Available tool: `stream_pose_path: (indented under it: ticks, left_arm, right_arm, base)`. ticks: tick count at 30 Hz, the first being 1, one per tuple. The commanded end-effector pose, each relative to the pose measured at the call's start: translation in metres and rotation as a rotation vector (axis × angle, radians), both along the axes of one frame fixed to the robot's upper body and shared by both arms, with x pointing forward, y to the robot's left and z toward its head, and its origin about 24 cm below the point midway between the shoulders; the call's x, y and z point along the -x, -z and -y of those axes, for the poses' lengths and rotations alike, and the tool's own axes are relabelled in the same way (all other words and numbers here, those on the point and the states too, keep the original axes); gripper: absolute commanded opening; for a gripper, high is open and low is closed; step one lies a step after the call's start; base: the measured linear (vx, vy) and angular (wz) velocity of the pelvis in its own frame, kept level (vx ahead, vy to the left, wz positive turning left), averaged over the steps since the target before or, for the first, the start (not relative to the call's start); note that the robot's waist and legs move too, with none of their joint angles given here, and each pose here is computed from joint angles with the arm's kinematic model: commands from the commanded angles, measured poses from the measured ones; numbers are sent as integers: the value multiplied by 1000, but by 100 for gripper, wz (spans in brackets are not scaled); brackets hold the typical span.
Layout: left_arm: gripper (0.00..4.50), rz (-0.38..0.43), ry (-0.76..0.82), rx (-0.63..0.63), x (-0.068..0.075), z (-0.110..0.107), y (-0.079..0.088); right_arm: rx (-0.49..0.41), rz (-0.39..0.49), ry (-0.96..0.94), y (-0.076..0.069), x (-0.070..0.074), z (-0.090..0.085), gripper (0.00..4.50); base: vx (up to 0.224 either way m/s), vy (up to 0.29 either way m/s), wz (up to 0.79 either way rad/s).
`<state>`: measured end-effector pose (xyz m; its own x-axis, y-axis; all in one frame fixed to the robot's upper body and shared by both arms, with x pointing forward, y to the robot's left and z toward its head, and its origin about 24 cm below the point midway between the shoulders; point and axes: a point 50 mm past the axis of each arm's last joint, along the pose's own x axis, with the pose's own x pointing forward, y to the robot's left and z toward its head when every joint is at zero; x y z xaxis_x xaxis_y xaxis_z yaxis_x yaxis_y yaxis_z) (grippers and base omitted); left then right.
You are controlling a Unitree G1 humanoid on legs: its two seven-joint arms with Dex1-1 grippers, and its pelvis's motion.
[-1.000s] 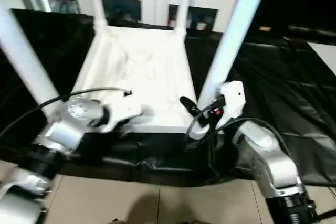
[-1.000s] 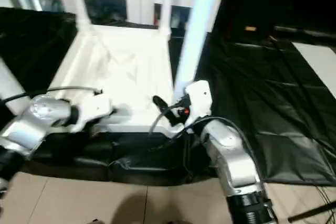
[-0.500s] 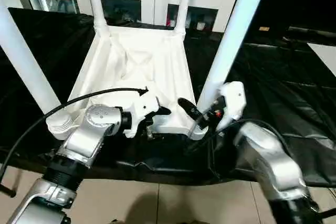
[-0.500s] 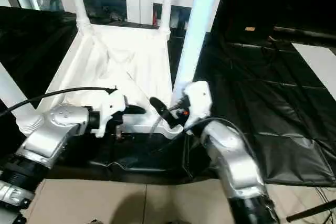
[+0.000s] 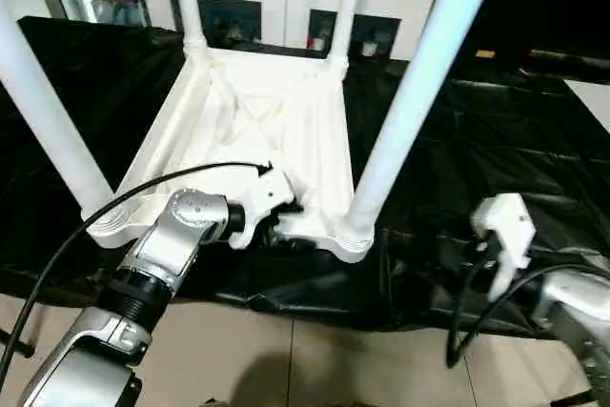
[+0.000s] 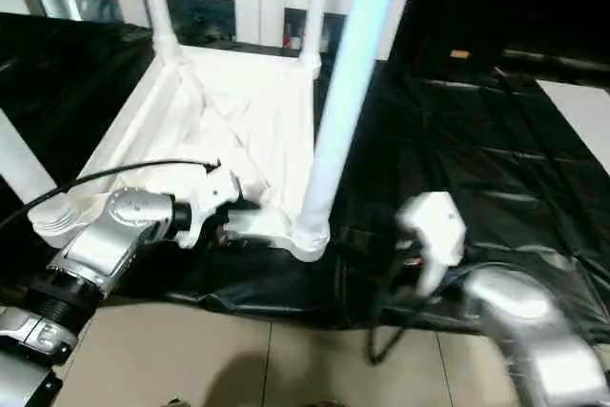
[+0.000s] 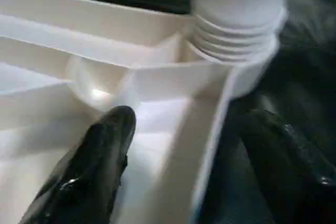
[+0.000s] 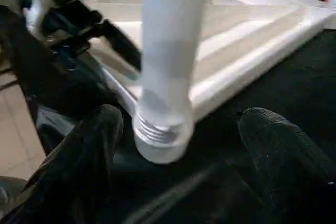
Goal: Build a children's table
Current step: Rotate table base
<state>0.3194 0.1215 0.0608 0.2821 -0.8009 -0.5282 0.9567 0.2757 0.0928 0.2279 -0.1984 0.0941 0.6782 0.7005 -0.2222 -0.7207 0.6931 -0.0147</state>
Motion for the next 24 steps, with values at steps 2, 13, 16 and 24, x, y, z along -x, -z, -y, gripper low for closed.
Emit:
stream_pose_path:
  ticks: [2,13,16,24]
  left_arm:
    - [325,-4,73,-41,3,-1,-2]
    - [247,-4,50,-83,-7,-4,1]
    - [225,-11,47,-93,-8,-4,2]
    - [165,-12,32,-112,-10,-7,5]
  right_arm:
    - [7,22,66,-6,-5,13,389]
    - [83,-81,-55,10,10,3,389]
    - [142,-95,-60,18,12,4,389]
    - [119,-73,-28,18,8,1,389]
  base:
    - [0,0,0]
    - [0,0,0]
    - [0,0,0]
    - [0,0,0]
